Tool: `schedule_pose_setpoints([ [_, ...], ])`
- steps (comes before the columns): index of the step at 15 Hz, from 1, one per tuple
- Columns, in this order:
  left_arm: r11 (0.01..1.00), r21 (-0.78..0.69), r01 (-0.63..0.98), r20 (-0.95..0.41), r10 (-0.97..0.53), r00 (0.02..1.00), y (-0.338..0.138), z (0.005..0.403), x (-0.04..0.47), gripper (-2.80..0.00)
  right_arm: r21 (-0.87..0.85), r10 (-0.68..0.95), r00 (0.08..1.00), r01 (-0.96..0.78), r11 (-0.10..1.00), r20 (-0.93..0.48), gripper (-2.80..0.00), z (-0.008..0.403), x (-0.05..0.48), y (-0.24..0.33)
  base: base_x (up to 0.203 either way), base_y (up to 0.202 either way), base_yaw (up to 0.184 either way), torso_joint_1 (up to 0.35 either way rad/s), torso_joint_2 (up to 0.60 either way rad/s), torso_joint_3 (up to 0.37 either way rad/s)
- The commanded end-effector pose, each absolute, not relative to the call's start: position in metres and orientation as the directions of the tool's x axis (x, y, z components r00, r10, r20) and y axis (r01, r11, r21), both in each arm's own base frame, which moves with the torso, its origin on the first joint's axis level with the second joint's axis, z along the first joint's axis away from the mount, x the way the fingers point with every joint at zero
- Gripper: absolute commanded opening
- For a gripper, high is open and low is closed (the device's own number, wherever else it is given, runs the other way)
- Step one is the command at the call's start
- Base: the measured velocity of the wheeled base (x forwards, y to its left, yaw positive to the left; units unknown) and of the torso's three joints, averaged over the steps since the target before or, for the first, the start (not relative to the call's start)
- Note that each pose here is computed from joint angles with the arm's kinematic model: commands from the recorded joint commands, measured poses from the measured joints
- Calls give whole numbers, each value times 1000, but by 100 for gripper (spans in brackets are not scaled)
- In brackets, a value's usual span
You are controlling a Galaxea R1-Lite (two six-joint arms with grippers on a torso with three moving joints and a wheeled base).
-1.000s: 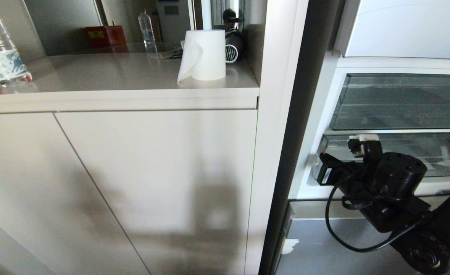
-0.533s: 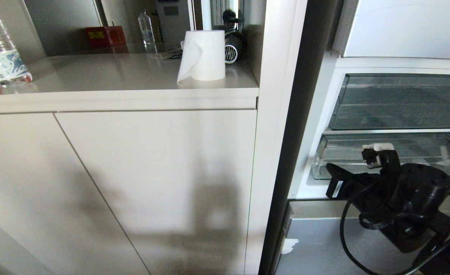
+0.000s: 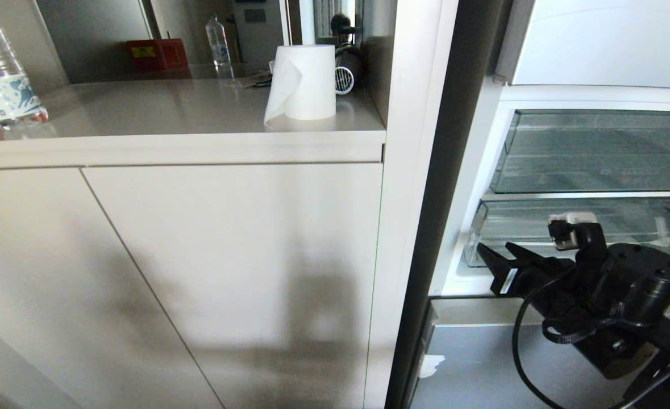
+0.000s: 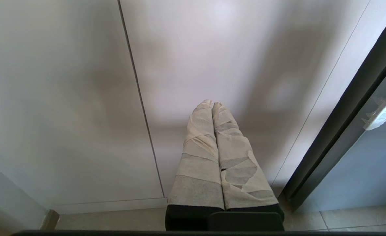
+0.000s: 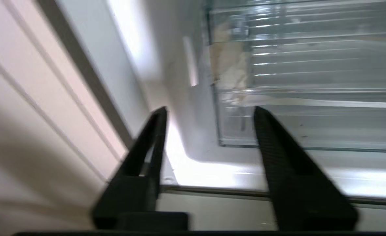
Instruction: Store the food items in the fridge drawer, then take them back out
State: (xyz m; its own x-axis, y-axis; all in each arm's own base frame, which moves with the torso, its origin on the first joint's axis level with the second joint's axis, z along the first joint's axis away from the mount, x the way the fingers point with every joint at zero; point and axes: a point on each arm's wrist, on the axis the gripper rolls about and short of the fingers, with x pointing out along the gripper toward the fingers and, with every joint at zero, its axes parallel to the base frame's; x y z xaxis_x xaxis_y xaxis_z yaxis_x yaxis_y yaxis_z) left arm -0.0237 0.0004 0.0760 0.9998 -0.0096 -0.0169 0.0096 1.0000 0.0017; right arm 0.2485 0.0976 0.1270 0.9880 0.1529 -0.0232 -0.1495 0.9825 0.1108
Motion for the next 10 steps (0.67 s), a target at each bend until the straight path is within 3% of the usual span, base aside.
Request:
schedule_pose_setpoints([
  [1, 1000, 2, 9, -17, -8, 1000, 0, 76, -24, -280, 110, 138, 990, -135, 985, -28, 0, 124, 253, 95, 0, 0, 0, 0, 0, 0],
  [10, 1000, 2, 8, -17, -8, 1000, 0, 76, -24, -280, 104, 95, 995, -94, 990, -8, 0, 106, 280, 89, 0, 0, 0, 0, 0, 0],
])
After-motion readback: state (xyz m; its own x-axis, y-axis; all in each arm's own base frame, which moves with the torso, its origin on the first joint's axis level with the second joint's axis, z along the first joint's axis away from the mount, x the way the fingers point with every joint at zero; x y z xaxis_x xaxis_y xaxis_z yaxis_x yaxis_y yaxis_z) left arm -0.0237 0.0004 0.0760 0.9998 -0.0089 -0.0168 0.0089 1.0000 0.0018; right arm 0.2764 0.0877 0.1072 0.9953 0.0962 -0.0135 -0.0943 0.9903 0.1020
